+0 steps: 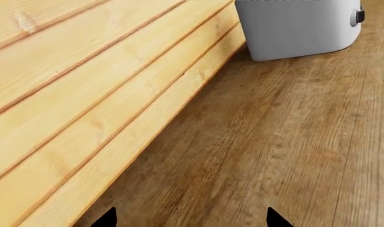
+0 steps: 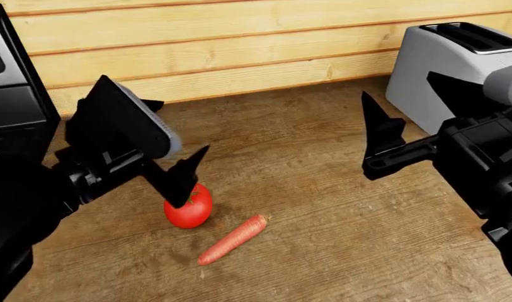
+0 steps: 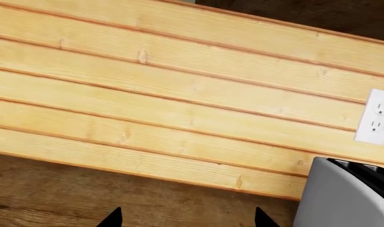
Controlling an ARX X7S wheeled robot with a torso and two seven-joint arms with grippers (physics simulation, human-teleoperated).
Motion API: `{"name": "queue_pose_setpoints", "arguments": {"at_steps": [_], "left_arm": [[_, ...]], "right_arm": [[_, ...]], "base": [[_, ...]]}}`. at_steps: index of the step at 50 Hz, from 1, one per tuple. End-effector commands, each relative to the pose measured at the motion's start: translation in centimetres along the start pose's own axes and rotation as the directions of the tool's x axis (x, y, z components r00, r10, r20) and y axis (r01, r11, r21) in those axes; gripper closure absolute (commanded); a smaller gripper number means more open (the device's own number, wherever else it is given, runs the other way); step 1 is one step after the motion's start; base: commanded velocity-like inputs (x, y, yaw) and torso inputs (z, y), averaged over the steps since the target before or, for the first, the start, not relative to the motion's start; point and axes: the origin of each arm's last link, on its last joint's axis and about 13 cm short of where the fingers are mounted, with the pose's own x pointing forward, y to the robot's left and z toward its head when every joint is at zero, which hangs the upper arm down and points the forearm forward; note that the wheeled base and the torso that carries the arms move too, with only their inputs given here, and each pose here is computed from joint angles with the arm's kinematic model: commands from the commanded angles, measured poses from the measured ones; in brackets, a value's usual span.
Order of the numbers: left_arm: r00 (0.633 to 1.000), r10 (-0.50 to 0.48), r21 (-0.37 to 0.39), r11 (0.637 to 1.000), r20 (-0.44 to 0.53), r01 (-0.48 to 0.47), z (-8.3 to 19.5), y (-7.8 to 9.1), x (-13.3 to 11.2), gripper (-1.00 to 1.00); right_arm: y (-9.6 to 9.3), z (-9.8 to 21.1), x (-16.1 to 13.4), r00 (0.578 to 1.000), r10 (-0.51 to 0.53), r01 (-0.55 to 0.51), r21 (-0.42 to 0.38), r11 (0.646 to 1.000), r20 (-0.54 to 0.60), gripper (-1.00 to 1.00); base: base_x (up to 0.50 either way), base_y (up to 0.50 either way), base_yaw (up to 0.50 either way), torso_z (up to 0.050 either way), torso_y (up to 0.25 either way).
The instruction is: Pick the tomato, carrot from the counter and place them in the cabinet. Then close the cabinet.
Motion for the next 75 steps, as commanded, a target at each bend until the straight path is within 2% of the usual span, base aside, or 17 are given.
{"name": "queue_pose_setpoints", "arguments": {"at_steps": [1,9,14,17,42,64,75], "left_arm": [[0.995,-0.087,-0.06,0.995,-0.039,0.084,-1.5,0.9,0.7,-1.0],[0.983,-0.181,-0.124,0.976,-0.017,0.178,-1.2,1.2,0.4,-1.0],[0.969,-0.247,-0.182,0.953,0.005,0.244,-1.2,1.1,-0.2,-1.0],[0.963,-0.27,-0.19,0.946,-0.003,0.264,-1.5,1.2,-0.2,-1.0],[0.952,-0.296,-0.195,0.941,-0.073,0.278,-3.2,1.0,-0.1,-1.0],[0.944,-0.309,-0.202,0.938,-0.113,0.283,-4.6,0.3,0.3,-1.0],[0.948,-0.292,-0.221,0.94,-0.124,0.26,-5.6,0.3,0.7,-1.0]], "right_arm": [[0.0,-0.2,0.1,1.0,-0.006,0.006,-0.003,1.0,-0.004,-1.0],[0.0,-0.4,0.2,1.0,-0.007,0.007,-0.003,1.0,-0.008,-1.0],[0.0,-0.7,0.2,1.0,-0.009,0.009,-0.001,1.0,-0.009,-1.0],[0.0,-0.7,0.2,1.0,-0.012,0.012,0.0,1.0,-0.009,-1.0],[0.1,-1.3,0.4,1.0,-0.014,0.014,0.002,1.0,-0.019,-1.0],[0.1,-0.8,0.6,1.0,-0.018,0.018,-0.001,1.0,-0.012,-1.0],[0.1,-0.9,0.6,1.0,-0.018,0.018,-0.001,1.0,-0.013,-1.0]], "base": [[0.0,0.0,0.0,0.0,0.0],[0.0,0.0,0.0,0.0,0.0],[0.0,0.0,0.0,0.0,0.0],[0.0,0.0,0.0,0.0,0.0],[0.0,0.0,0.0,0.0,0.0],[0.0,0.0,0.0,0.0,0.0],[0.0,0.0,0.0,0.0,0.0]]}}
